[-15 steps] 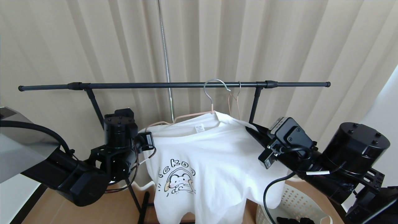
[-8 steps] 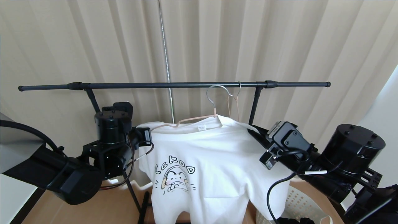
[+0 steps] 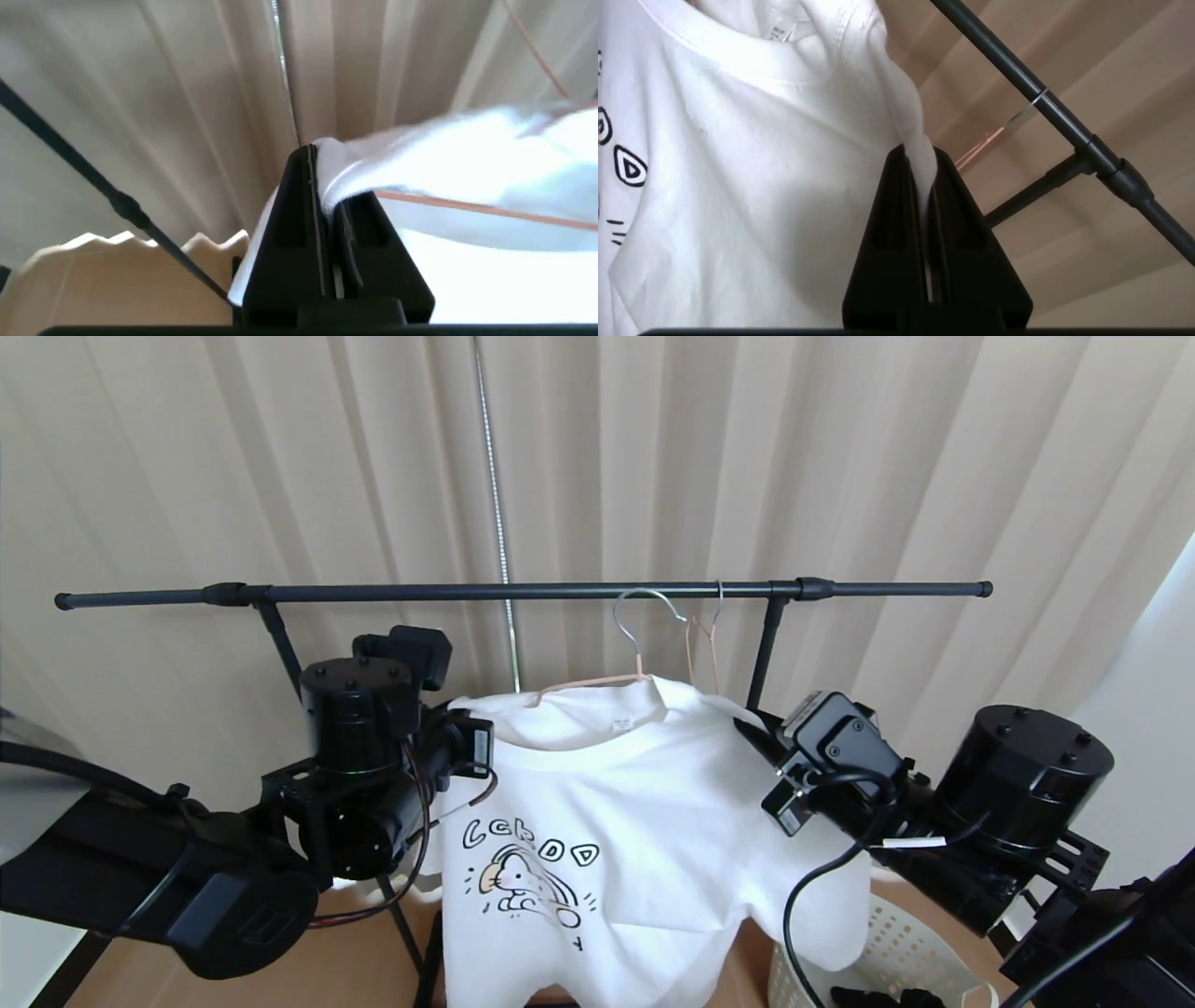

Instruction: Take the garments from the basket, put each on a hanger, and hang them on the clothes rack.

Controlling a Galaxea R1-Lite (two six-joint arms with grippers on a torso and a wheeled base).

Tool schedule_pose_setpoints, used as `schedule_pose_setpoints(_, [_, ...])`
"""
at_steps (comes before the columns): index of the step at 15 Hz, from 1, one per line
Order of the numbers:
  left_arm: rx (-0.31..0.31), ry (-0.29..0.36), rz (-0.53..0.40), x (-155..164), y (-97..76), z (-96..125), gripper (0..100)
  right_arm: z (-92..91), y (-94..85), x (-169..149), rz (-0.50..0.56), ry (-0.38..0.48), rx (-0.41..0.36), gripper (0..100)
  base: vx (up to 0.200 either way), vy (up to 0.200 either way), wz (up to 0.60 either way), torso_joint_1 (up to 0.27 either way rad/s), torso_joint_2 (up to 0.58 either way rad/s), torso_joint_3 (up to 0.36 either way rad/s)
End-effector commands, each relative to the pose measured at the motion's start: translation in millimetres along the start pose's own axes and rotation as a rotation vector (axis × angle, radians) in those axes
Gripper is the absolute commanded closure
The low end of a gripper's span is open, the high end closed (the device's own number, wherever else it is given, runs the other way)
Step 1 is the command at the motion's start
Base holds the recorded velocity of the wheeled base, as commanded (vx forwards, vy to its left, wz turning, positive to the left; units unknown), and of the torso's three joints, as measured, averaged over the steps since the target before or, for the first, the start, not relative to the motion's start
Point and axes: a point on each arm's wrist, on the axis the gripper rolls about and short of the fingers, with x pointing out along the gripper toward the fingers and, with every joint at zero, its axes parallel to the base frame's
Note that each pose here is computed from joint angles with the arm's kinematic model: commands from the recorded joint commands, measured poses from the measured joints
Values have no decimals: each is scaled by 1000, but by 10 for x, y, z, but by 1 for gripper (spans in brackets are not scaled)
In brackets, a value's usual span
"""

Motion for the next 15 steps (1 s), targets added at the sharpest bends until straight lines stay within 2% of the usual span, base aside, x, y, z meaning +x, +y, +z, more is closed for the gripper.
schedule_pose_setpoints(1, [9,-15,-40,-76,-120,33,100,7,55,72,-2,3,16,100,0,0,0,0,0,0])
schedule_pose_setpoints(3, [9,-19,-49,-97,-147,43,100,1,91,122,-12,12,32,100,0,0,0,0,0,0])
schedule_pose_setpoints(5, [6,-31,-55,-120,-156,80,100,-9,233,144,15,0,31,100,0,0,0,0,0,0])
schedule_pose_setpoints(7, [-2,-48,-54,-134,-147,135,100,-85,299,139,25,-4,29,100,0,0,0,0,0,0])
schedule_pose_setpoints(10, [-10,-70,-41,-150,-90,206,100,-146,375,-11,149,-30,22,100,0,0,0,0,0,0])
schedule_pose_setpoints(12, [-8,-88,-44,-189,-78,264,100,-152,383,-45,186,-38,22,100,0,0,0,0,0,0])
schedule_pose_setpoints(15, [4,-105,-65,-255,-123,307,100,-192,500,24,211,-28,22,100,0,0,0,0,0,0])
